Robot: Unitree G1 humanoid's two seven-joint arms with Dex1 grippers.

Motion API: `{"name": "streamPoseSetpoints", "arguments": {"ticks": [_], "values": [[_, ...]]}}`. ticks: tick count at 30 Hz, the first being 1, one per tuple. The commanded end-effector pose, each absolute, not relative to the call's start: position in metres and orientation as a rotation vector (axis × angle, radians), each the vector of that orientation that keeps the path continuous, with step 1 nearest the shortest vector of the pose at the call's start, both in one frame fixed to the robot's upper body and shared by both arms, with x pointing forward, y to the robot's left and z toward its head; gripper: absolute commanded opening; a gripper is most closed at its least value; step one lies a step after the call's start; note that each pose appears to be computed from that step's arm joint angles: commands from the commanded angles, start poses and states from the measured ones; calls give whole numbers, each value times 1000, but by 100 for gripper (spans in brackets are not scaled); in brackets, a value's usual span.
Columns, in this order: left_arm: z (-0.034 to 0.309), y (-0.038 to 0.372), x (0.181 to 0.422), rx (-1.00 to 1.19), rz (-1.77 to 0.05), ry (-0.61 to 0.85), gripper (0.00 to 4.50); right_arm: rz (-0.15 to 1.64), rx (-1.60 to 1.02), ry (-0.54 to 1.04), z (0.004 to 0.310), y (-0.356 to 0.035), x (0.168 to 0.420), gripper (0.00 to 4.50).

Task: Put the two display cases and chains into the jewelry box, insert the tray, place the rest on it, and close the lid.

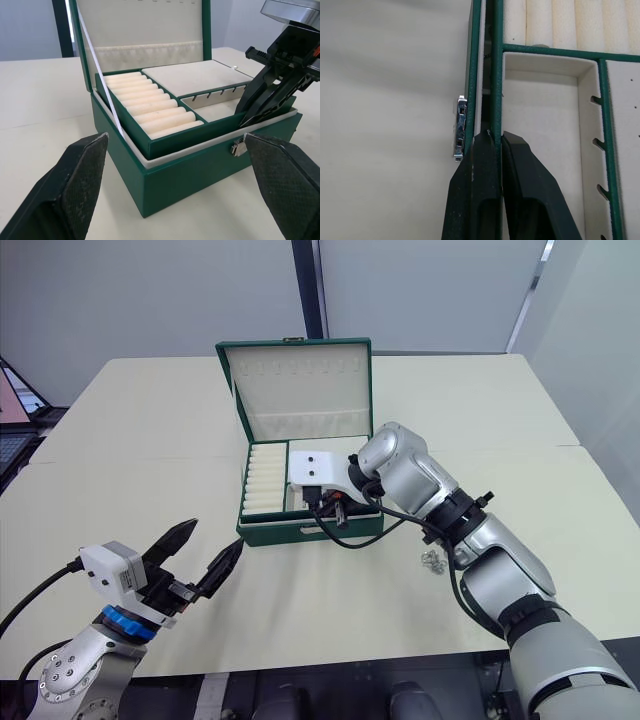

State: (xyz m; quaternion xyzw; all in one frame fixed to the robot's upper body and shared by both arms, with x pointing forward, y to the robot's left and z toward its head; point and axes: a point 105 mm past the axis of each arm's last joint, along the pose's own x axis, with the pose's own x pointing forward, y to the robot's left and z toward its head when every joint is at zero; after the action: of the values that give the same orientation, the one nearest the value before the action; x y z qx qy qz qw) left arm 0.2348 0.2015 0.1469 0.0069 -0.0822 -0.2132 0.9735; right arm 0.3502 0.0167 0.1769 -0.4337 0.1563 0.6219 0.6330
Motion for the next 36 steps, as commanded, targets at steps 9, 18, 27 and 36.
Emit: {"name": "streamPoseSetpoints", "arguments": {"ticks": [9, 18, 27, 36], "values": [[150, 199, 236, 37, -451, -181, 450, 1437, -1010, 327, 183, 19, 348, 1], [149, 196, 239, 33, -456, -182, 450, 1446, -1001, 350, 184, 17, 350, 1], [149, 196, 239, 37, -444, -185, 450, 1465, -992, 362, 185, 21, 351, 1], [149, 198, 239, 42, -440, -180, 450, 1442, -931, 375, 188, 31, 354, 1]]}}
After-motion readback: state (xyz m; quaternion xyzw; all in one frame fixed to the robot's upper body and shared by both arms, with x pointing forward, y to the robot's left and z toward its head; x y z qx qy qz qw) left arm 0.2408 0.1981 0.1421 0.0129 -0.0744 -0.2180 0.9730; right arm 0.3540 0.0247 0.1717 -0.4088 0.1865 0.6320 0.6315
